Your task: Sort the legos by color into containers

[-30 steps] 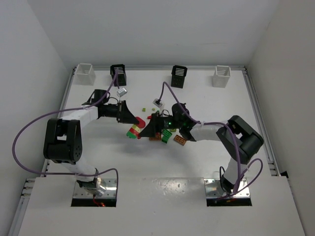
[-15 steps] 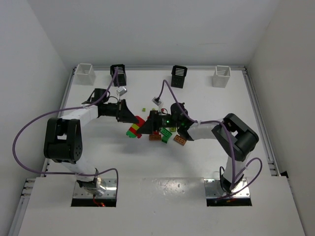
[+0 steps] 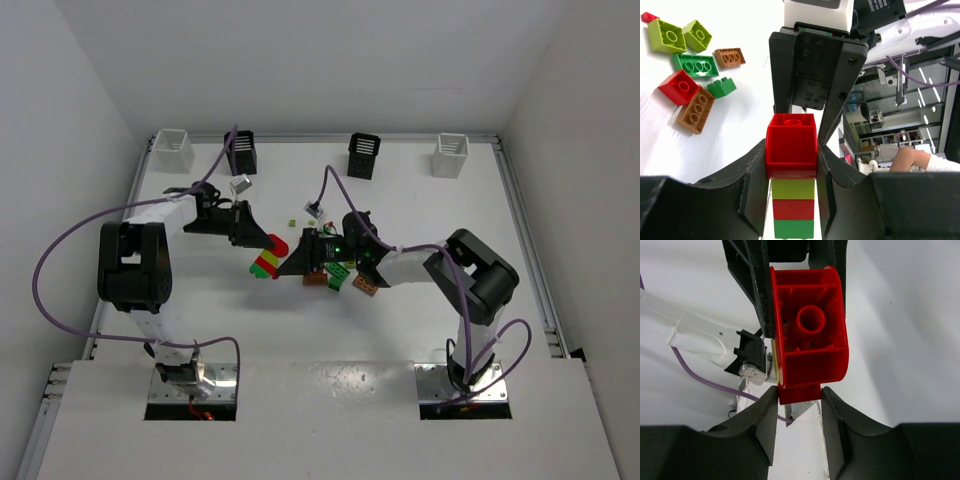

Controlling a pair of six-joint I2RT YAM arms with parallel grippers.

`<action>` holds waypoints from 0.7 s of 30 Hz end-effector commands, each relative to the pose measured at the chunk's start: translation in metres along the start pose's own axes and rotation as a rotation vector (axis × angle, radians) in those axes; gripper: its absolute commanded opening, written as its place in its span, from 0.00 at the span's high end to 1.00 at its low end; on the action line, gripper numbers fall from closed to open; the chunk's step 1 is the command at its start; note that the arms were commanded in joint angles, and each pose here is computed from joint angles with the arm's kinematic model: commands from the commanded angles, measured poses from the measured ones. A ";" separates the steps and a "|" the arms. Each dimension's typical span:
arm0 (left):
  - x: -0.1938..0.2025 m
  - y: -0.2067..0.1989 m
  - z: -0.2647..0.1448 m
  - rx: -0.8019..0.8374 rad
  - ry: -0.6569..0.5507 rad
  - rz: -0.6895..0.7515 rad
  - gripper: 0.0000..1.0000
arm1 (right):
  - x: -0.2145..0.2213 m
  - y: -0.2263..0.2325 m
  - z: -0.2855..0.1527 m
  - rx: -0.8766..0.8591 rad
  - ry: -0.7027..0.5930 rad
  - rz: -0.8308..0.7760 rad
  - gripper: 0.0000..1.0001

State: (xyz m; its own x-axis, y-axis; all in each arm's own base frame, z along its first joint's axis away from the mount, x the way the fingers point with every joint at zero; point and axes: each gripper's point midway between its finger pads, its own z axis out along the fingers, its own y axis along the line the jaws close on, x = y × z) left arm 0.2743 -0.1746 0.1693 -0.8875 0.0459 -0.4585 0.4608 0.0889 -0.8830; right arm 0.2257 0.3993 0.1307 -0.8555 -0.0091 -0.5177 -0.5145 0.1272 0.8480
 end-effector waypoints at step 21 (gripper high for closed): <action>-0.007 -0.040 -0.002 0.126 -0.075 0.155 1.00 | -0.006 0.029 0.033 -0.072 -0.011 -0.166 0.47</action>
State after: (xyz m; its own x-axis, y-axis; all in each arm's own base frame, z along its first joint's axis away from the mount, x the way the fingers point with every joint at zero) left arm 0.2667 -0.1732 0.1696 -0.8598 0.0609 -0.5070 0.5107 0.0936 -0.8547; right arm 0.2156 0.4207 0.1318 -0.8337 -0.0406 -0.5508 -0.5514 0.1177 0.8259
